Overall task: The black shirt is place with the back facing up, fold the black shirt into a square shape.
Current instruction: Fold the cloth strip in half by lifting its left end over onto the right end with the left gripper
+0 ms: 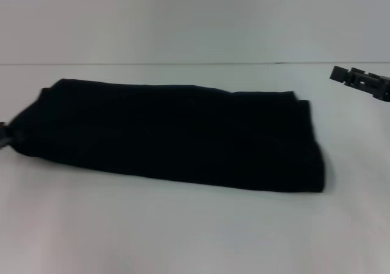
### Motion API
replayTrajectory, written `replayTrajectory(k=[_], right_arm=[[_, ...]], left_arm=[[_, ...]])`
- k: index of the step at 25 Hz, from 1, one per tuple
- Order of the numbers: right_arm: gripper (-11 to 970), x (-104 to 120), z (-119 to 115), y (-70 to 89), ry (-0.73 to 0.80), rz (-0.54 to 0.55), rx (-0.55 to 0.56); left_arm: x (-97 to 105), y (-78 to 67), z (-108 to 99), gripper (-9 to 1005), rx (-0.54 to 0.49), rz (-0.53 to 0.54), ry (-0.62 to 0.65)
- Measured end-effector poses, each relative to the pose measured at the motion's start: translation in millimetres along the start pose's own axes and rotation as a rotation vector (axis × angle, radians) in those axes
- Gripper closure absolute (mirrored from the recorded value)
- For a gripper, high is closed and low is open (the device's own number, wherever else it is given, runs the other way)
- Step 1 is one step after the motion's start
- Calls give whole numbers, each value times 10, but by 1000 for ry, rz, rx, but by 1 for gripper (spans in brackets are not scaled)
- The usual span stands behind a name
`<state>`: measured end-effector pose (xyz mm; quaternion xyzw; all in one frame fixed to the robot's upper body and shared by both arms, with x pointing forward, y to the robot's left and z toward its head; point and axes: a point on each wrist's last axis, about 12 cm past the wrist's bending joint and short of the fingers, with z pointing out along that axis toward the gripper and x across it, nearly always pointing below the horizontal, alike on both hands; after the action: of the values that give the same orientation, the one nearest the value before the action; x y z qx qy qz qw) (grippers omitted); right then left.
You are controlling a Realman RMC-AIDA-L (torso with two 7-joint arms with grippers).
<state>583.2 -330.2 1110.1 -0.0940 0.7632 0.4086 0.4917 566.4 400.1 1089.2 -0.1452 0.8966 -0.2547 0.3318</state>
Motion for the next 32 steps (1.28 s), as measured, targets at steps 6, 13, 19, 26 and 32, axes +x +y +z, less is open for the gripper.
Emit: replayTrajectory(k=[6,13,19,26,32], right_arm=[[39,-4,149,46,22,-9,-14],[39,29,131,42,19,0,-11],[39,55,-115,-60,-14,16,38],[39,125,-877,-268,-136,59,158],[39,175,-1360,-333,-169,45,229]], left_arm=[[-116,204,-331,928,-47,-10,-66],[-303,-55,-343,927,51,85,-41],[-475,-935,14,927,349,255,38],[-141,-2357,764,928,564,459,185],[739,-2690,1398,928,555,365,303]])
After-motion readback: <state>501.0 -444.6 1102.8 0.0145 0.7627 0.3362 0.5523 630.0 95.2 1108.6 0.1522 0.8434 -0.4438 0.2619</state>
